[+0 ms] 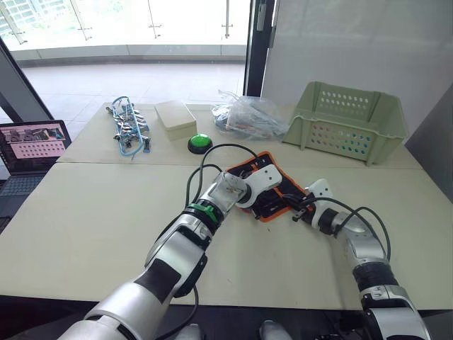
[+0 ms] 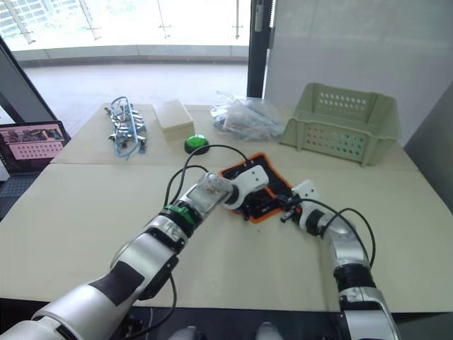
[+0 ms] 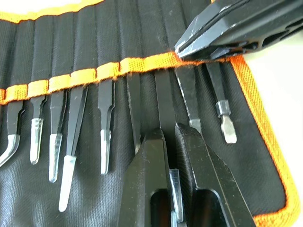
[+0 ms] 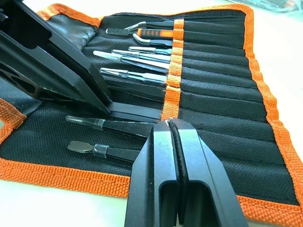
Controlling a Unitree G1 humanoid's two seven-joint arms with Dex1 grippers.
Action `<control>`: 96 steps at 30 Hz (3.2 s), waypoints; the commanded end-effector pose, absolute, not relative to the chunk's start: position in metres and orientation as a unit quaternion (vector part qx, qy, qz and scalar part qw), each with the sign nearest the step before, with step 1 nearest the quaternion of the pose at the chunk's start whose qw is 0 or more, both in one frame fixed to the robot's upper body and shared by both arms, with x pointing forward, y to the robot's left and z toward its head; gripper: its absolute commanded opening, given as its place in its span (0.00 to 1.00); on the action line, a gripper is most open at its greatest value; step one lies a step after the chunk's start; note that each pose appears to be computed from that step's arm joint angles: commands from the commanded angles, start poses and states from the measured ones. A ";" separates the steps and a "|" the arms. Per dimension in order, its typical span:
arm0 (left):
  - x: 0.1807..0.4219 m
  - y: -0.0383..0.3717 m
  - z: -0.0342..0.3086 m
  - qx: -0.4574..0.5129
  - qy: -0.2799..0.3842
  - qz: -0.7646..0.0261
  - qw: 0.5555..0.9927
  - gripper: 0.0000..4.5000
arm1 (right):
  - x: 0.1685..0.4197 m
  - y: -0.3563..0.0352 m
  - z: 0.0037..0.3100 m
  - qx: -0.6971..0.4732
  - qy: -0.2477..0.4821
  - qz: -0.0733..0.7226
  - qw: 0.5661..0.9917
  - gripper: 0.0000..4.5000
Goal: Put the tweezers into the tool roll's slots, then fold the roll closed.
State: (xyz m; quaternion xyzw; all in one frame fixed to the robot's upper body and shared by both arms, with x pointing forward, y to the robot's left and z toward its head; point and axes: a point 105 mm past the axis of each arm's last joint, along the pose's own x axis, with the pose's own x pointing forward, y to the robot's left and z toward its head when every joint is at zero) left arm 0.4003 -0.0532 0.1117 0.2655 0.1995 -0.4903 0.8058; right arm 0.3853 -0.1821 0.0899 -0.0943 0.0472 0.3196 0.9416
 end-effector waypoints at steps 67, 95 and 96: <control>0.296 0.182 0.146 0.035 0.037 -0.369 0.928 1.00 | 0.348 -0.154 0.138 -0.225 -0.026 0.422 0.878 0.12; 0.263 0.189 0.113 0.070 0.116 -0.393 0.910 1.00 | 0.338 -0.078 0.117 -0.409 -0.091 0.375 0.827 0.75; 0.263 0.188 0.112 0.071 0.117 -0.395 0.908 1.00 | 0.338 -0.077 0.116 -0.412 -0.093 0.375 0.825 0.68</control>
